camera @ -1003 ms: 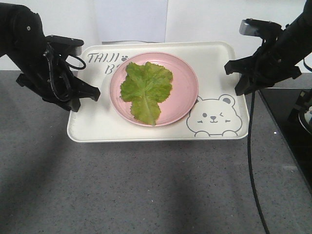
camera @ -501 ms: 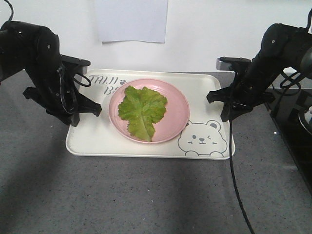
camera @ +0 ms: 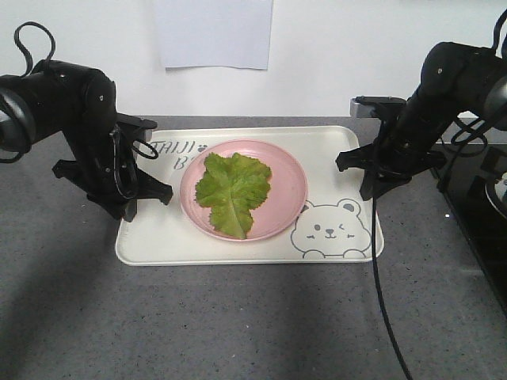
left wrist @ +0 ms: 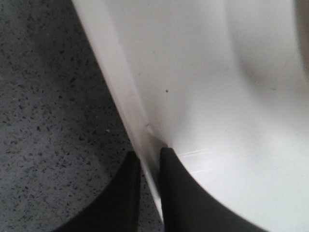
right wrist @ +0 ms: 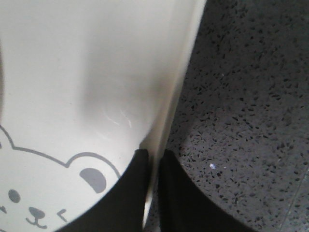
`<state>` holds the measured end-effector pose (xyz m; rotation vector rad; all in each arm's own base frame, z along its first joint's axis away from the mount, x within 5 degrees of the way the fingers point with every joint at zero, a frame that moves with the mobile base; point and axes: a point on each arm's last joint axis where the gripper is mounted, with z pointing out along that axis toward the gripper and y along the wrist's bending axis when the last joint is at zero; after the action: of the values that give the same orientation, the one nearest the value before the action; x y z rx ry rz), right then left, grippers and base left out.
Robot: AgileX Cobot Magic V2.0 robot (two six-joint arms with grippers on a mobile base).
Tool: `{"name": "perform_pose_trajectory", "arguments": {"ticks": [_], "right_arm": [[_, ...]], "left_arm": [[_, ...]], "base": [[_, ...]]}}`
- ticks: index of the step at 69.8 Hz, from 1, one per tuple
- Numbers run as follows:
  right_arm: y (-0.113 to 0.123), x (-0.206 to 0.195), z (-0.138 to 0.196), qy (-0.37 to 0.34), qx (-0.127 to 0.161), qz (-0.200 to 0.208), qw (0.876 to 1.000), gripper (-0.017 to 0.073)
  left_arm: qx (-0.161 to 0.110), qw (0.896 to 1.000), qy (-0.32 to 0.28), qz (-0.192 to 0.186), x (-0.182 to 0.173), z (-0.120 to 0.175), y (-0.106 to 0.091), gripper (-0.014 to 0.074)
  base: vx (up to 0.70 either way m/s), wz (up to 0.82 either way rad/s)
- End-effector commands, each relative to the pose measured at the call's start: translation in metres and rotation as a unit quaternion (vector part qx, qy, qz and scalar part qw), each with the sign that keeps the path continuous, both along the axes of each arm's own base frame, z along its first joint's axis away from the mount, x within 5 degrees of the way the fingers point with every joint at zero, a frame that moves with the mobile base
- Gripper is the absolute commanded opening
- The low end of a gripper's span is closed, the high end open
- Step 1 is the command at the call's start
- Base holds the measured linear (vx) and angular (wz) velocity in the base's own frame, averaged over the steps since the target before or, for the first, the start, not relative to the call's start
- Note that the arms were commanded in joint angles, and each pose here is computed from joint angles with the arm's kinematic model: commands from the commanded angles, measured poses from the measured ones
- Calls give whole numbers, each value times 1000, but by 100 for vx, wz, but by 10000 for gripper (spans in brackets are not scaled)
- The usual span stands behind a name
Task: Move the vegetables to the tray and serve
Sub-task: 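Lower the tray onto the counter with both grippers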
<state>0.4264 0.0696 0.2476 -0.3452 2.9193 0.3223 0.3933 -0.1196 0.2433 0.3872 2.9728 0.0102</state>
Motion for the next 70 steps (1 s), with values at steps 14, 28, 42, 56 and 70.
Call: {"name": "perform_pose_trajectory", "arguments": {"ticks": [14, 28, 42, 56, 70], "right_arm": [[14, -8, 32, -42, 31, 34, 998, 5], [14, -9, 32, -36, 29, 46, 998, 28], [14, -10, 32, -34, 27, 53, 998, 117], [14, -10, 31, -31, 27, 53, 998, 251], [14, -11, 31, -25, 26, 54, 998, 367]], "left_arm": [[-41, 997, -63, -21, -1, 30, -11, -6], [-39, 997, -57, -21, -2, 30, -11, -6], [-36, 998, -46, -21, -5, 30, -10, 9], [-33, 999, -36, -21, -6, 29, -10, 66], [-31, 999, -27, -19, -8, 29, -9, 144]], "base": [[0, 0], [0, 0], [0, 0], [0, 0], [0, 0]]}}
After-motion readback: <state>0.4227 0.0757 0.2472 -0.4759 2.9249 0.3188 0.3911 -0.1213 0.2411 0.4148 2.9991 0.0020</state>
